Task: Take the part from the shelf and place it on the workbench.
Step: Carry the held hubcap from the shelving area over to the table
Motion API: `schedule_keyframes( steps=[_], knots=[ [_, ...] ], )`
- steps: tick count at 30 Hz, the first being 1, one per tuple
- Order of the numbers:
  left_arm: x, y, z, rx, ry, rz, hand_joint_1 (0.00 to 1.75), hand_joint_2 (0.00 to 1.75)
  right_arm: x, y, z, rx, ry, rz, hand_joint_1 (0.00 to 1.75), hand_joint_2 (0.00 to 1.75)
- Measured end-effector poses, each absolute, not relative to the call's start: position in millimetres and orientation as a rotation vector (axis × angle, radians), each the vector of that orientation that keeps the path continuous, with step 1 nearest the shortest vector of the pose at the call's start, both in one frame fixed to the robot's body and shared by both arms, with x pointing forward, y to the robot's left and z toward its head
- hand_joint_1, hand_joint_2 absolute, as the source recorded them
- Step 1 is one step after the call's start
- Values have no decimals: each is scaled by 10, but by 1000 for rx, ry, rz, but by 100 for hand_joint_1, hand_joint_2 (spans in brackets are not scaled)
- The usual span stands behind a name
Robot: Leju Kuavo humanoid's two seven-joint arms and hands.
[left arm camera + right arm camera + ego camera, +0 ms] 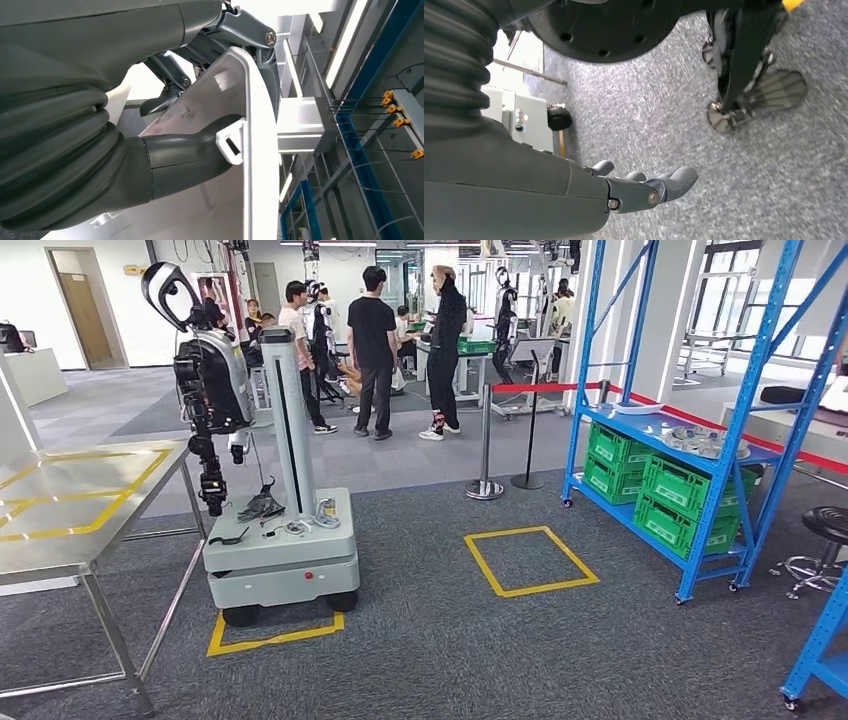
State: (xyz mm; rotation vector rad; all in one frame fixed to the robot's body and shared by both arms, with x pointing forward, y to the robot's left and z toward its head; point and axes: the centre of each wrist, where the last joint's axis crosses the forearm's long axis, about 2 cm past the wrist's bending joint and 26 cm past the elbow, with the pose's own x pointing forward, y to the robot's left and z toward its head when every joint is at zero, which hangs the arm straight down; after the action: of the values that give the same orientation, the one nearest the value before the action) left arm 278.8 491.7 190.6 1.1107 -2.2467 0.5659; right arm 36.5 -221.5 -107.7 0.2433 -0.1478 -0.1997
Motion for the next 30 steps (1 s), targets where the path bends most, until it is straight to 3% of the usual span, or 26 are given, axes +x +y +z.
schedule_keyframes(
  steps=[30],
  knots=[
    [2829, 4935, 1952, 1109, -2259, 569, 175, 175, 374, -2215, -1076, 245, -185, -190, 0, 175]
  ],
)
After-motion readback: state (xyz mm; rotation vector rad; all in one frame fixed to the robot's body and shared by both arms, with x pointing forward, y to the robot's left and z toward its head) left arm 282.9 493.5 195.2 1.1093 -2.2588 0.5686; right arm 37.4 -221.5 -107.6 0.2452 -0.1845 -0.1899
